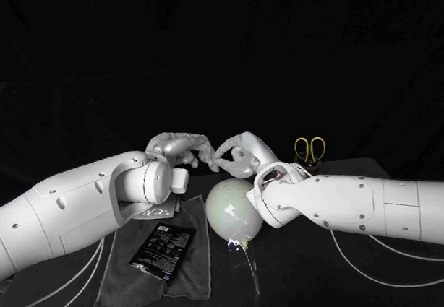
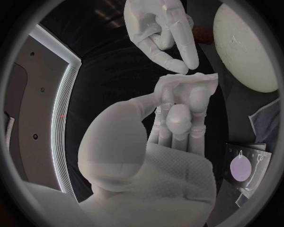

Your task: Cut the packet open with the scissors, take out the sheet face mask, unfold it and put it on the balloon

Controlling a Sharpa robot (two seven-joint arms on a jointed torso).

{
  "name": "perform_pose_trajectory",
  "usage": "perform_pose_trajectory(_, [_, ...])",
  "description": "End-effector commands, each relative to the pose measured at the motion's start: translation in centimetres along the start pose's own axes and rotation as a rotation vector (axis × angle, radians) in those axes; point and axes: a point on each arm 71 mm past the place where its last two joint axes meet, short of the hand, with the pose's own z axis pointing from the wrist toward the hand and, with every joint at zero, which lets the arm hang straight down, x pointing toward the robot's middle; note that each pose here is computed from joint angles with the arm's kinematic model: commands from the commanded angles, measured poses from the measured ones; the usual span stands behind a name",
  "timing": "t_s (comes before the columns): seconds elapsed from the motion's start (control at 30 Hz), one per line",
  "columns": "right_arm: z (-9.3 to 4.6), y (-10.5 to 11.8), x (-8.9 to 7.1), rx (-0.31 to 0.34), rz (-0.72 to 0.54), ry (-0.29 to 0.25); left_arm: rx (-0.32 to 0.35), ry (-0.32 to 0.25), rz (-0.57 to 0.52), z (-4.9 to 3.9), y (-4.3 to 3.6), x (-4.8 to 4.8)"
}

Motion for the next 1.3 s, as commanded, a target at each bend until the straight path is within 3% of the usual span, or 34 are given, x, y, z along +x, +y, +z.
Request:
perform_pose_trajectory(0.03, [-0.2,0.0,0.1,-0.012,-0.008,0.039,0.022,-0.022,-0.008,0.06,-0.26,-0.20])
perform_pose_trajectory(0.3, [-0.8,-0.3,-0.9,-0.040,-0.016,0.041,0.031,-0.019,-0.008,0.03,-0.31,-0.34])
perform_pose_trajectory(0.5, [-0.9,-1.3,-2.1,-0.026,0.003,0.030,0.059,0.033,-0.011,-0.12,-0.47,-0.36])
perform_pose_trajectory(0.93, [-0.3,-1.5,-0.9,0.002,0.044,0.143,0.101,0.147,-0.032,-0.55,-0.73,0.20])
perform_pose_trajectory(1.3, [-0.1,-1.3,0.0,0.003,0.030,0.212,0.113,0.161,-0.042,-0.63,-0.82,0.47])
